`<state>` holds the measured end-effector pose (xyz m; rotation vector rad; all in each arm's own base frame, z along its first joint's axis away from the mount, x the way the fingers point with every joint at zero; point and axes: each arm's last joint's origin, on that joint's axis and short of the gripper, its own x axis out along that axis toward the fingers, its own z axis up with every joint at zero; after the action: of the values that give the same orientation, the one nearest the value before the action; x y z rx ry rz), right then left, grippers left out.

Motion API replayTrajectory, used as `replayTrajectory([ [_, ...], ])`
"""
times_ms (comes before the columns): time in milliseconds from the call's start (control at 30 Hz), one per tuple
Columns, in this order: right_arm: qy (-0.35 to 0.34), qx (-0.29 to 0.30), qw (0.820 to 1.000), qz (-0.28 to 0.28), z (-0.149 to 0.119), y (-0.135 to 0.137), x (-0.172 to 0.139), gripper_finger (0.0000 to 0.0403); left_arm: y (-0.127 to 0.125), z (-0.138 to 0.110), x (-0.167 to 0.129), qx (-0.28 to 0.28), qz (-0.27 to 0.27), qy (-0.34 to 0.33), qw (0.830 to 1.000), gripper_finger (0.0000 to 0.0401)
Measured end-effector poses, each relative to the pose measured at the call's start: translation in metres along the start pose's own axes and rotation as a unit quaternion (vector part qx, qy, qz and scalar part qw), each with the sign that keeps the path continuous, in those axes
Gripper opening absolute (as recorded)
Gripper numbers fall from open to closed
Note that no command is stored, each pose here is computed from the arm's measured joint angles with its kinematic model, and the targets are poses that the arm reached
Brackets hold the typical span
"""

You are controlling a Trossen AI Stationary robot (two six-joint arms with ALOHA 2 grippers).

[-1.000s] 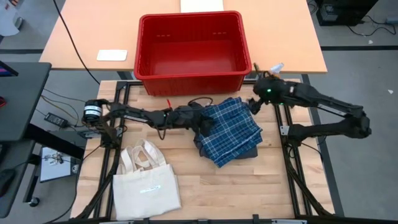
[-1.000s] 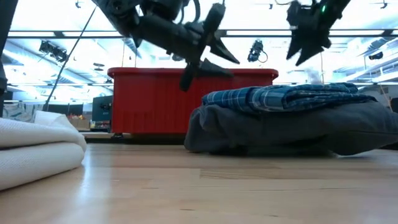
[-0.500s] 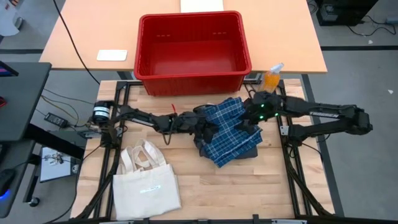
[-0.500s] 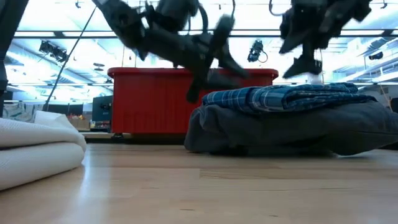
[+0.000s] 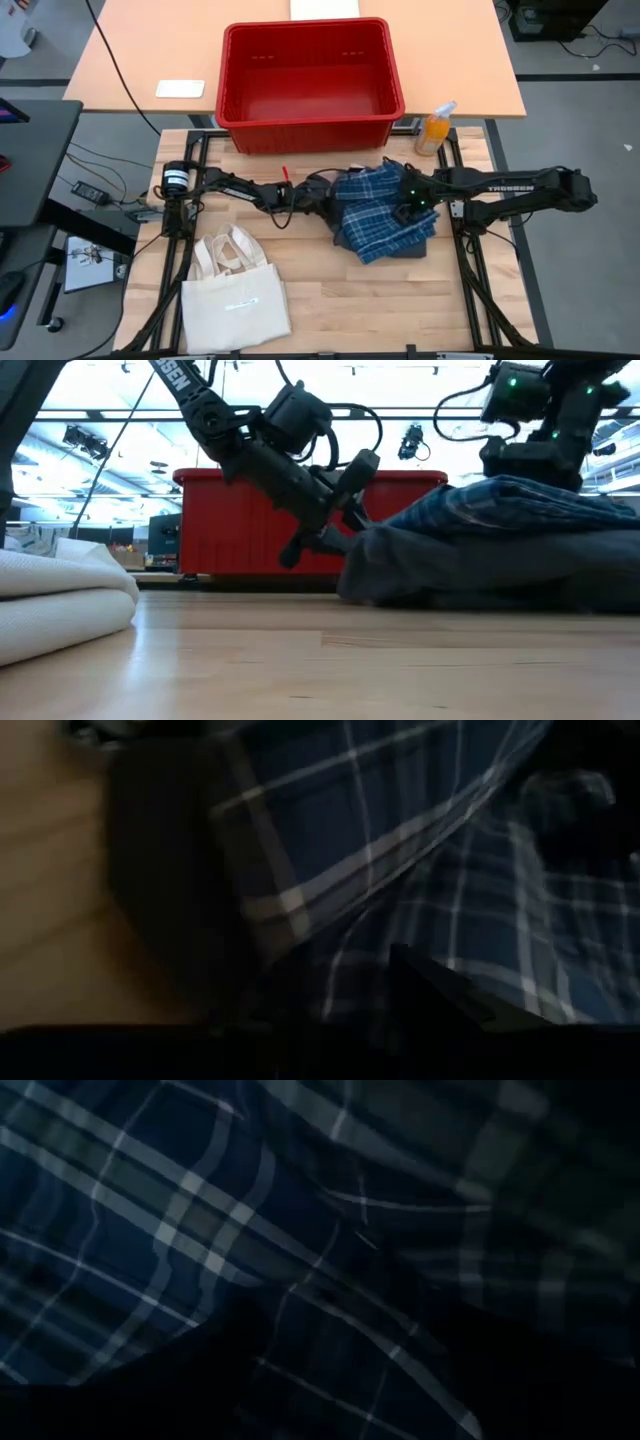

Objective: Fold laundry
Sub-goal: Remove the blue shorts from the red organizer bin

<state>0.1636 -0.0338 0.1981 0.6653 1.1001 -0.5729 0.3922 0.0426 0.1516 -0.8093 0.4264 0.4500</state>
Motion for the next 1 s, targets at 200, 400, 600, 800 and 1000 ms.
replayTrajectory([
  [200,-0.073,-0.004,0.996,0.049,0.013,0.009,-0.045,0.0346,0.001,-0.001,-0.001,0.003,0.0,0.007,1.0,0.0144],
  [400,-0.134,-0.018,0.985,0.107,0.024,0.017,-0.098,0.0346,-0.03,0.016,-0.032,0.071,-0.069,-0.02,0.995,0.0144],
  [600,-0.171,-0.089,0.978,0.08,0.029,0.018,-0.111,0.0346,-0.056,0.029,-0.065,0.132,-0.118,-0.062,0.982,0.0144],
  [800,-0.186,-0.082,0.979,-0.002,0.04,0.021,-0.098,0.0346,-0.062,0.027,-0.07,0.102,-0.142,-0.049,0.983,0.0144],
  [1000,-0.128,-0.057,0.99,0.002,0.052,0.033,-0.07,0.0346,-0.07,0.017,-0.072,0.002,-0.184,0.011,0.983,0.0144],
])
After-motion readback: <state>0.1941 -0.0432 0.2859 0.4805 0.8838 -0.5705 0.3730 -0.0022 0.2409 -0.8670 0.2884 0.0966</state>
